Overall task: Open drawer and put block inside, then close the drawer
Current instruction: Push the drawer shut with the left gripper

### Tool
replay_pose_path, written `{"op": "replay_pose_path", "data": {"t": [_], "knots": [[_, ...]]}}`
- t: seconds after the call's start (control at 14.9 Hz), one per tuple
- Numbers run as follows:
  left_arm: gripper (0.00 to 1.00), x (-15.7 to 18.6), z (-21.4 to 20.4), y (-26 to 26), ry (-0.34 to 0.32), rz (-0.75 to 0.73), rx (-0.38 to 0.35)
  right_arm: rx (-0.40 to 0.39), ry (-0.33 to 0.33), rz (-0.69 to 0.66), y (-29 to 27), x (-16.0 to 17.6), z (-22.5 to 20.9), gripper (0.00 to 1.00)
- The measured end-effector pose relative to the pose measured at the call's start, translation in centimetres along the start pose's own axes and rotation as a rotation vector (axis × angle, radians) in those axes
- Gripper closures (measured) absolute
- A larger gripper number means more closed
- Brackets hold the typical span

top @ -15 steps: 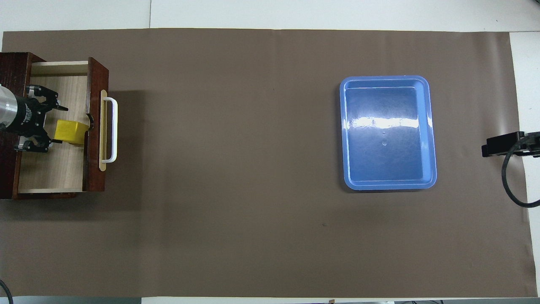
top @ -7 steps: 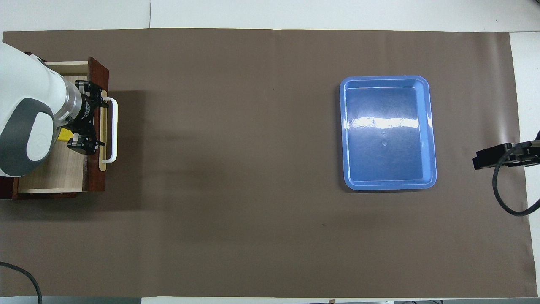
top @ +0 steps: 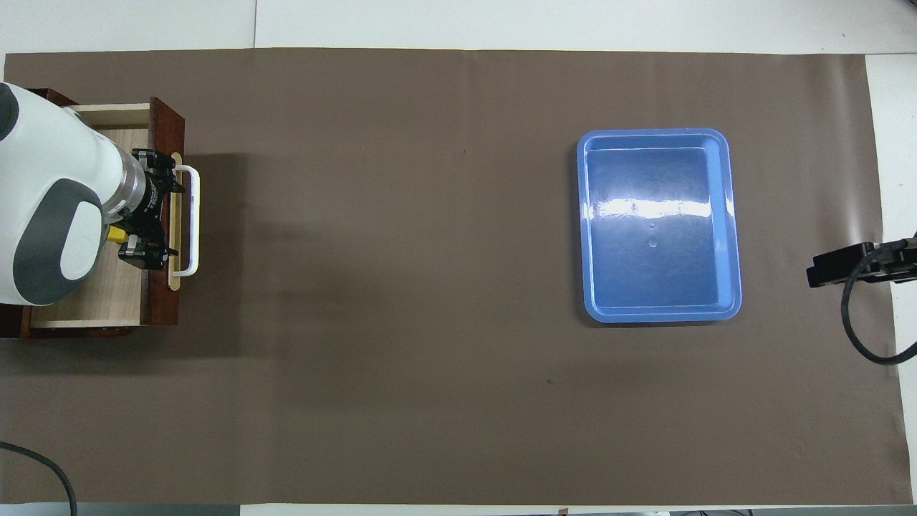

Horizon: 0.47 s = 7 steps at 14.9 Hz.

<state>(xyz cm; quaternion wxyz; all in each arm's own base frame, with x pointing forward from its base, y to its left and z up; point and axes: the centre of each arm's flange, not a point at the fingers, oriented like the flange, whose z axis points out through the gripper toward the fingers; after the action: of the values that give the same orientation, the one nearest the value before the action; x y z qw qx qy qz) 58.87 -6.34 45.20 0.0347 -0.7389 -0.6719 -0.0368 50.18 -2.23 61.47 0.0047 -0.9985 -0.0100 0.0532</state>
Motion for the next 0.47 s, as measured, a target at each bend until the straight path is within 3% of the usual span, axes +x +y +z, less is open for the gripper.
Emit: {"op": "replay_pose_path", "data": {"t": [0.47], "knots": [[0.00, 4.3, 0.2, -0.1, 0.006, -0.008, -0.005, 0.000, 0.000, 0.000, 0.0, 0.0, 0.0, 0.00]]}}
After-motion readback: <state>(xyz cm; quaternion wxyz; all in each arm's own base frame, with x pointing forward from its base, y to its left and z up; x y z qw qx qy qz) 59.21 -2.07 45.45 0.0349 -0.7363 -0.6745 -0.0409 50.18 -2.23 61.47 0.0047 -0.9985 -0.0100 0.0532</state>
